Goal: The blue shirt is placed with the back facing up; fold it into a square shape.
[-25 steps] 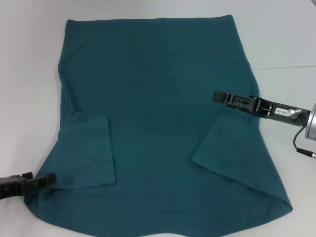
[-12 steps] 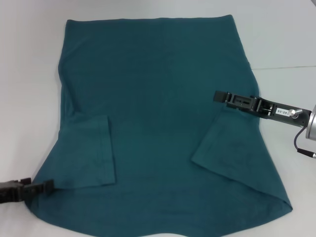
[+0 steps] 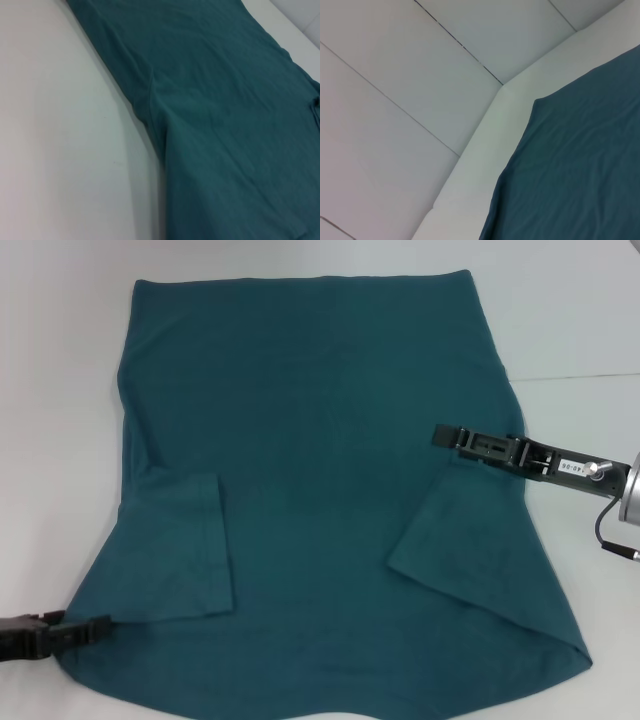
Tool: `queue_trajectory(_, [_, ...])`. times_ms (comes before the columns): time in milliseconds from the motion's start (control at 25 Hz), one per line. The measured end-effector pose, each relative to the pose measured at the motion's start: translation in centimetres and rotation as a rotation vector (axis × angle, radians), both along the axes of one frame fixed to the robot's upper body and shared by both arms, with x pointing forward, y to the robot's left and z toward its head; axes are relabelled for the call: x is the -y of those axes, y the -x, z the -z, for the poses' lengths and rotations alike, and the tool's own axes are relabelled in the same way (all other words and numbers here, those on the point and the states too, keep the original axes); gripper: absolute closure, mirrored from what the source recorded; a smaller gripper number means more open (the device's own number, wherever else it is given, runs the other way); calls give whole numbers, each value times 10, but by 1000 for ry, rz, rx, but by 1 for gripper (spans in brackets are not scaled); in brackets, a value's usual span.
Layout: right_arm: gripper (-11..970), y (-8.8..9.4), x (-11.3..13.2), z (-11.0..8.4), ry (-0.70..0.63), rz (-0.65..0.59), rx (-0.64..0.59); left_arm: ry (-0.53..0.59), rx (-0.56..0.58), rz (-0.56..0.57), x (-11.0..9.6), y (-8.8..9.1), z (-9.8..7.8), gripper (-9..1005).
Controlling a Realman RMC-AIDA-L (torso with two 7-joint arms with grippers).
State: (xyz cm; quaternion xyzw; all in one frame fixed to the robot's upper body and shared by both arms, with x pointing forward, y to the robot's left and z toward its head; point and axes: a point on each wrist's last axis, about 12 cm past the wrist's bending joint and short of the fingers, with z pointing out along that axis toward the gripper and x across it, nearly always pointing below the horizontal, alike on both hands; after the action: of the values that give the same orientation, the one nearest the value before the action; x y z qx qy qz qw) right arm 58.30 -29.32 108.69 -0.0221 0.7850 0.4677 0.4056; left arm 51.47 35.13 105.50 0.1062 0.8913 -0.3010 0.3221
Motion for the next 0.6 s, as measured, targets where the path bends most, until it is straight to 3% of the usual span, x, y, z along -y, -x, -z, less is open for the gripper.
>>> queue_trajectory(600, [31,0,1,-1,-5,0,1,82,-13,151,13,-1,-18,108])
